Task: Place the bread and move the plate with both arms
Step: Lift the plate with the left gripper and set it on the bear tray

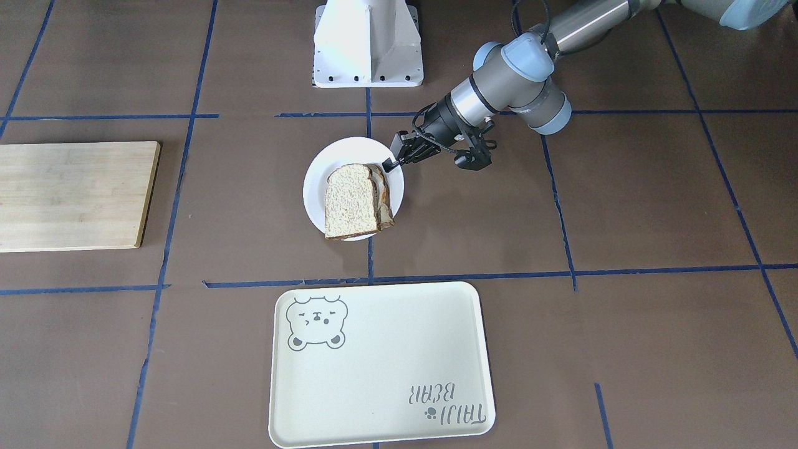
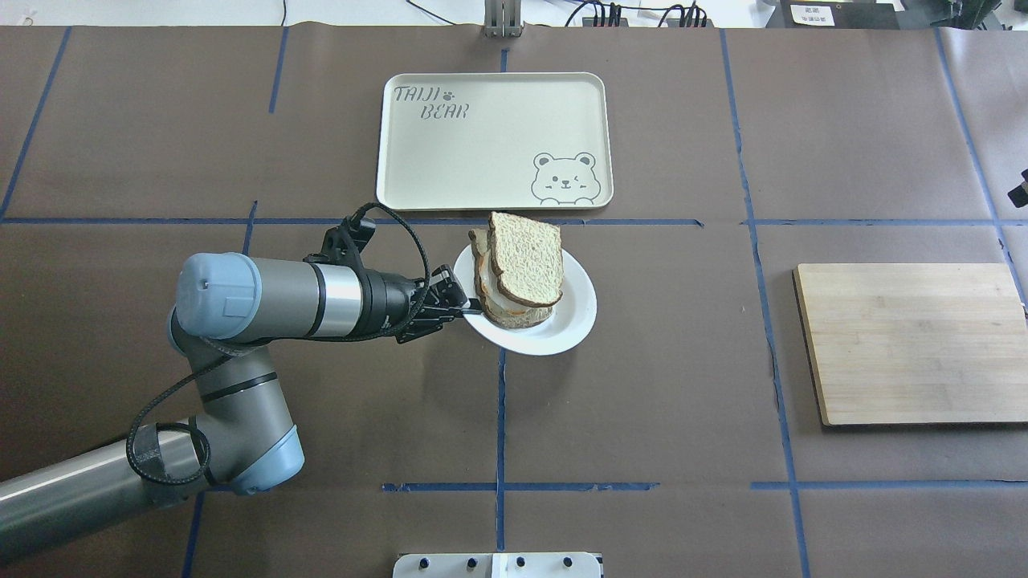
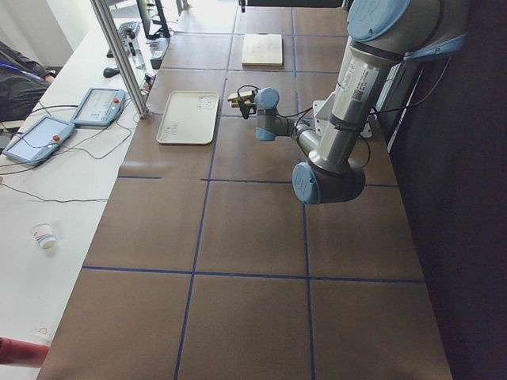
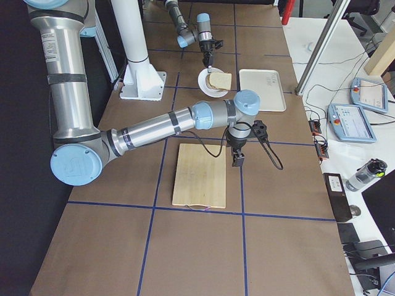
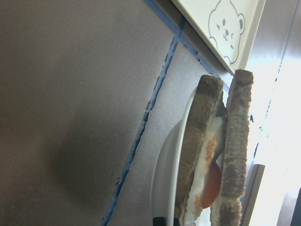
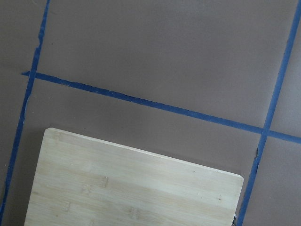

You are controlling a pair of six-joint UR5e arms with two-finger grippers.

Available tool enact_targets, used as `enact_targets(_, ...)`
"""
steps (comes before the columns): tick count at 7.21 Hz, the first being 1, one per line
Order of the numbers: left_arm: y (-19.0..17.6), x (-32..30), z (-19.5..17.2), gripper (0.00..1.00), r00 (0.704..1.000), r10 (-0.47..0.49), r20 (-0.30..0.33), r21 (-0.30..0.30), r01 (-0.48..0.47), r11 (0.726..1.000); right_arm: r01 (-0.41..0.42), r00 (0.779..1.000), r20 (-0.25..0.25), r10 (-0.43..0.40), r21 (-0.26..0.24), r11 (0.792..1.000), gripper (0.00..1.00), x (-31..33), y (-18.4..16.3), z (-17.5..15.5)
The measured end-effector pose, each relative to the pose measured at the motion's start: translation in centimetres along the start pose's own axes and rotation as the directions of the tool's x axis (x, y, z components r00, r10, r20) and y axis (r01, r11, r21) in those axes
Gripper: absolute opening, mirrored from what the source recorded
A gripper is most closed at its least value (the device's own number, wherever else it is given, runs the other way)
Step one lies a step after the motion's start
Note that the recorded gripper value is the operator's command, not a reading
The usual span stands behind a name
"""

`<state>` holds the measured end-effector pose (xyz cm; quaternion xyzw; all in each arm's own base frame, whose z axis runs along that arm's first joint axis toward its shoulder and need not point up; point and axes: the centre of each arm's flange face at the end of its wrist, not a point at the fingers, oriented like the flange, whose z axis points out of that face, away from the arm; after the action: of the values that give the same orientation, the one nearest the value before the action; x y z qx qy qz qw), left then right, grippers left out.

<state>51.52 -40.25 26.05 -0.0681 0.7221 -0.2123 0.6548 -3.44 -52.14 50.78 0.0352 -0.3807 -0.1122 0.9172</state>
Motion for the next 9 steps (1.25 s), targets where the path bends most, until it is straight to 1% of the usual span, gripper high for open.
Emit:
enact_targets(1,-1.0,0.9,-0.2,0.00,0.997,-0.051,-0.050,0.036,0.052,0.998,-0.005,1.000,0.001,0.005,-0.002,1.000,1.00,0.4,0.4,0.1)
enact_targets(2,-2.3,1.5,0.4,0.00,0.981,-0.134,-0.138,0.087,0.147,0.985,-0.007,1.000,0.000,0.007,-0.004,1.000,1.00,0.7,0.6,0.2)
enact_targets(3,-3.8,1.5,1.5,0.00,0.947,-0.209,-0.244,0.120,0.243,0.963,-0.008,1.000,-0.001,0.008,-0.005,1.000,1.00,0.8,0.6,0.2)
enact_targets(4,-5.2,1.2,2.8,0.00,0.918,-0.241,-0.314,0.146,0.297,0.943,-0.012,1.000,-0.002,0.012,-0.005,1.000,1.00,0.9,0.6,0.2)
enact_targets(5,-6.5,1.0,4.1,0.00,0.904,-0.248,-0.349,0.183,0.325,0.928,-0.018,1.000,-0.003,0.018,-0.004,1.000,1.00,1.1,0.6,0.1)
enact_targets(6,-8.0,1.0,5.5,0.00,0.899,-0.244,-0.364,0.228,0.340,0.912,-0.020,1.000,-0.003,0.020,-0.003,1.000,1.00,1.1,0.6,0.1)
enact_targets(7,-9.7,1.1,7.1,0.00,0.902,-0.239,-0.358,0.272,0.346,0.898,-0.022,1.000,-0.005,0.022,-0.002,1.000,1.00,1.1,0.5,0.1)
enact_targets(9,-12.7,1.6,9.4,0.00,0.913,-0.236,-0.332,0.336,0.348,0.875,-0.028,1.000,-0.003,0.028,-0.001,1.000,1.00,1.1,0.3,0.0)
